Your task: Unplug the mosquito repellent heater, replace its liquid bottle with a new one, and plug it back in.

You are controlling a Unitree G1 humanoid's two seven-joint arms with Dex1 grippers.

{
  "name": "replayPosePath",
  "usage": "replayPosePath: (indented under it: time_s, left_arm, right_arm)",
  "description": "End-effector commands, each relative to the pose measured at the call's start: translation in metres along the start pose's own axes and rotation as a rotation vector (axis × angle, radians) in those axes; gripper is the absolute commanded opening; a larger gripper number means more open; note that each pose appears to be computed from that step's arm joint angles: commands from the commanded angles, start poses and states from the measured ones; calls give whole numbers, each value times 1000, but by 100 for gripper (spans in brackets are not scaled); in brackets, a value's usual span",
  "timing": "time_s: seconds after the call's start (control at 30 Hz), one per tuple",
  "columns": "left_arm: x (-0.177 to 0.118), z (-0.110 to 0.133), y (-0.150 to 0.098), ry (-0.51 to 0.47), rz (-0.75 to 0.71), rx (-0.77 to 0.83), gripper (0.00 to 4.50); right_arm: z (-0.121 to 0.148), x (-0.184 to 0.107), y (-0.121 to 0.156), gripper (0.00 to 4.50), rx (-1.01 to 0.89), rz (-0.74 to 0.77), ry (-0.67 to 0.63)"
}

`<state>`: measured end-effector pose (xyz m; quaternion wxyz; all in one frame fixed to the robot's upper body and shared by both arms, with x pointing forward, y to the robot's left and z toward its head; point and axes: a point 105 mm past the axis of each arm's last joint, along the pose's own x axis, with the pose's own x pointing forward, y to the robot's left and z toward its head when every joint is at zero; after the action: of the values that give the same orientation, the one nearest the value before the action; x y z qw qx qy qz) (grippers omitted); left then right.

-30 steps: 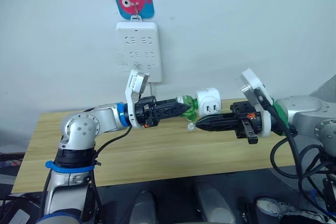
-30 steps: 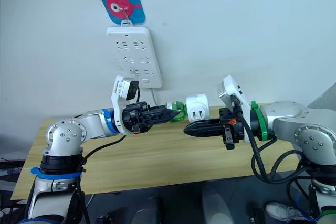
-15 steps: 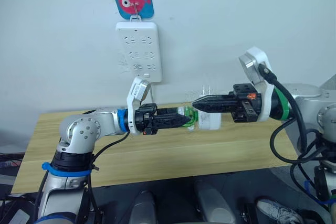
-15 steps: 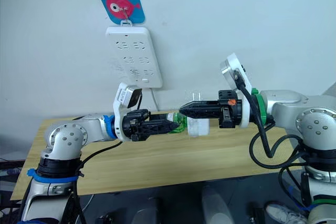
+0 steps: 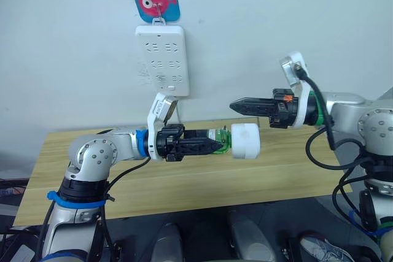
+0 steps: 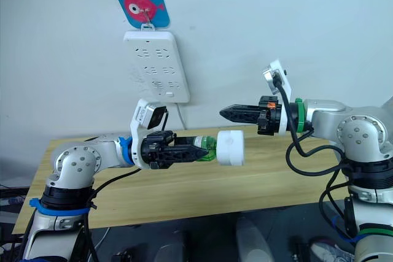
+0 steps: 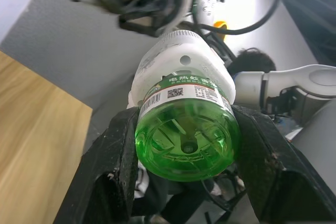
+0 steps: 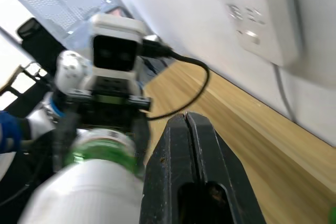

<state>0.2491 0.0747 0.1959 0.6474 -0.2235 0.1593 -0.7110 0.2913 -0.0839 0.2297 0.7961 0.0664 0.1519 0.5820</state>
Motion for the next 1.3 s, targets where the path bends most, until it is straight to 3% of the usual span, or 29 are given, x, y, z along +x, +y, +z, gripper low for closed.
replayPosePath:
  time_s: [0.03, 0.27, 0.7, 0.93, 1.3]
  left_arm:
    - [3, 11, -13, -36, -59, 33, 227]
    - [1, 21, -9, -94, -43, -2, 227]
    - [-1, 34, 14, -177, 90, 16, 227]
    - [-3, 32, 22, -172, 136, 38, 227]
    - [0, 19, 17, -86, 112, 54, 227]
  right_arm:
    - [-16, 0, 7, 0, -18, 21, 63]
    - [-33, -2, 23, 0, 19, 85, 104]
    - [-27, -8, 52, 0, 67, 175, 60]
    - [-14, -8, 57, 0, 87, 201, 6]
    - [0, -4, 53, 0, 105, 182, -60]
